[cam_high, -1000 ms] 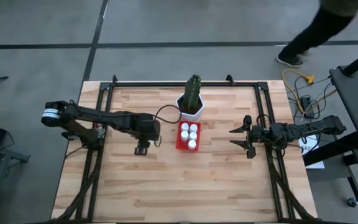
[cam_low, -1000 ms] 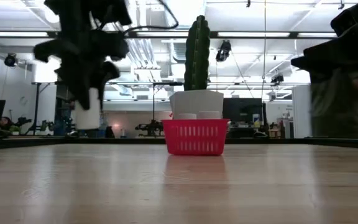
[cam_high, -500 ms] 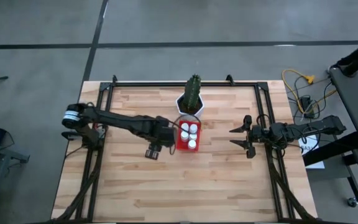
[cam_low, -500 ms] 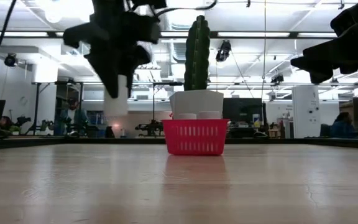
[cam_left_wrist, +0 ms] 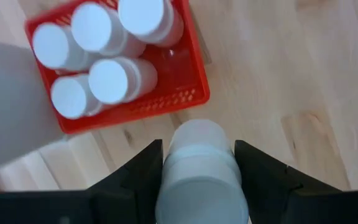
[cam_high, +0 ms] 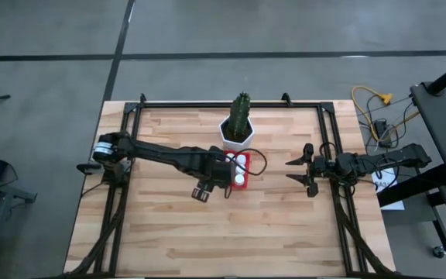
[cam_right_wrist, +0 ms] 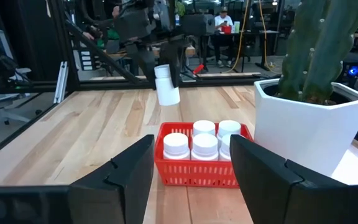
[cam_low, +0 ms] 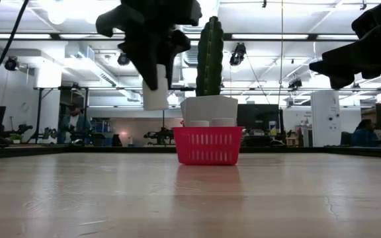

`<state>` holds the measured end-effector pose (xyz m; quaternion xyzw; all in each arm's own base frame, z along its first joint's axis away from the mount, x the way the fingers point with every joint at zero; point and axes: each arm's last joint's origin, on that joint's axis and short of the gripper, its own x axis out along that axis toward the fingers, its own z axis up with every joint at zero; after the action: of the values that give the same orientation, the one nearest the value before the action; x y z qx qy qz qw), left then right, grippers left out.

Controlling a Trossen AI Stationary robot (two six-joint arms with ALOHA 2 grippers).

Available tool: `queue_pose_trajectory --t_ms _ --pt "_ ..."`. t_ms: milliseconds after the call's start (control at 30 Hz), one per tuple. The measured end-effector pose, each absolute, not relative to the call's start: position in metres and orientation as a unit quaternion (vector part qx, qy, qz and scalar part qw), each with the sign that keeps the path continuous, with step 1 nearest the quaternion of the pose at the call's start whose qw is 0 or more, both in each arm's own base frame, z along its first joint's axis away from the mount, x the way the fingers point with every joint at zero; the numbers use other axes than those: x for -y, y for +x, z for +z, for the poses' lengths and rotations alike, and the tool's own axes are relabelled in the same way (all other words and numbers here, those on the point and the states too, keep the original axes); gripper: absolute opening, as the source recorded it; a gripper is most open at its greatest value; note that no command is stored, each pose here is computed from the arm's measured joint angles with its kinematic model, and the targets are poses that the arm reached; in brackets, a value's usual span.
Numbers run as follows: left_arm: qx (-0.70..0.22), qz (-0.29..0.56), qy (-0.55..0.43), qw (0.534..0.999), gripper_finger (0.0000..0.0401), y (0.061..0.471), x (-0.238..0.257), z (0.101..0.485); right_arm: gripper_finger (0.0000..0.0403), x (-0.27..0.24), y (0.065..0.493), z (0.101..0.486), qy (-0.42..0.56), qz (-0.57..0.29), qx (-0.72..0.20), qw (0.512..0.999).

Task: Pick and place pill bottles into a basket
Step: Put the white pill bottle into the red bin

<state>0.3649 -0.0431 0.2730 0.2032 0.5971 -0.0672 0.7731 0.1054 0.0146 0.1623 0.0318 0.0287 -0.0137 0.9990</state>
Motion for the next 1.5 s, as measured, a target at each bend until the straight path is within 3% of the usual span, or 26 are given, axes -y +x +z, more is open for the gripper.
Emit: queue_pose_trajectory --t_ms 833,1200,1500 --pt "-0.548 -0.088 0.236 0.798 0.0159 0.389 0.043 0.278 0.0201 -0.014 0.106 0.162 0.032 -0.02 -0.03 0.999" --pt "-0.568 -0.102 0.247 0.779 0.0159 0.421 0.046 0.261 0.0201 -0.014 0.107 0.162 0.032 -0.022 -0.033 0.999" --pt "-0.577 -0.103 0.253 0.769 0.0159 0.422 0.045 0.255 0.0201 -0.014 0.107 0.161 0.03 -0.022 -0.036 0.999"
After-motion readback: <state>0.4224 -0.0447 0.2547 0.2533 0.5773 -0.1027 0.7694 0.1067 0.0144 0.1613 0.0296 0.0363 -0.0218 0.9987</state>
